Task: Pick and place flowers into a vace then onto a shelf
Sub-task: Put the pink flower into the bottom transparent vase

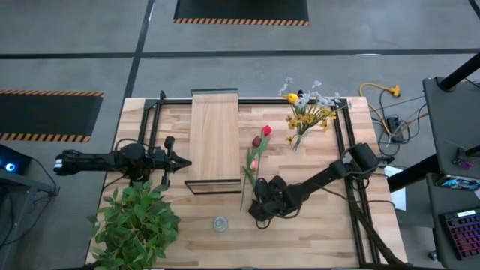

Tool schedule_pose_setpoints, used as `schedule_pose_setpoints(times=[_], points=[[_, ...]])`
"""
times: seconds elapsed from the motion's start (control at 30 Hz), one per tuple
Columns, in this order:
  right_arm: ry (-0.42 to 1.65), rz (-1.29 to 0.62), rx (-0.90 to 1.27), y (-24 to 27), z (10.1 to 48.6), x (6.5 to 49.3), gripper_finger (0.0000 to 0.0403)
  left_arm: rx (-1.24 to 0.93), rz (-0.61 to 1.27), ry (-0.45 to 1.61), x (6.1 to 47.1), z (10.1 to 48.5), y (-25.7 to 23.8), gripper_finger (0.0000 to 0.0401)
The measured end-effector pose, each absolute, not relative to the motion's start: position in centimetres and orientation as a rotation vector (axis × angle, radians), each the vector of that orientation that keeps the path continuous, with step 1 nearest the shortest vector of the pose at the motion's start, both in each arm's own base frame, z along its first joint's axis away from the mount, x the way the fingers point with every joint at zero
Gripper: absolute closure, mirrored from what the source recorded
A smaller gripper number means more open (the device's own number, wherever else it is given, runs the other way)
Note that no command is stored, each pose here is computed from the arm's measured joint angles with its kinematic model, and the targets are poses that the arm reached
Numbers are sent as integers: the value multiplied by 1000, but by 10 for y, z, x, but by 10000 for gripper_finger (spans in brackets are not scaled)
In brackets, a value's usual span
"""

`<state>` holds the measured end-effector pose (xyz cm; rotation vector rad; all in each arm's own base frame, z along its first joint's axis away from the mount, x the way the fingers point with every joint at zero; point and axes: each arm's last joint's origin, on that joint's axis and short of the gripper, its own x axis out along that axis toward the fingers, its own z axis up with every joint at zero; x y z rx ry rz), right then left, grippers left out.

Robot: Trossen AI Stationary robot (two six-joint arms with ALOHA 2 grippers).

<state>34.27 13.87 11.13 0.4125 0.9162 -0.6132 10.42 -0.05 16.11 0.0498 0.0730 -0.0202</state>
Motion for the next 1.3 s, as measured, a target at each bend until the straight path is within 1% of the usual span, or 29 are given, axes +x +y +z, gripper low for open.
schedule_pose_setpoints(times=[0.1,0.47,0.57,0.7,0.77,0.87,1.0,1.3], points=[[923,-630,419,138,110,341,144,50,-20,73,104,161,0,401],[955,-605,404,140,112,339,341,50,-20,73,104,161,0,401],[983,-594,411,142,116,335,384,50,-20,72,104,161,0,401],[1011,-573,366,150,130,321,390,50,-20,58,104,163,0,401],[976,-582,351,154,144,314,392,50,-20,57,104,163,0,401],[911,-646,317,156,163,300,393,50,-20,57,104,163,0,401],[822,-678,283,163,180,285,394,50,-20,55,104,163,0,401],[590,-708,159,177,192,274,394,50,-20,55,104,163,0,401]])
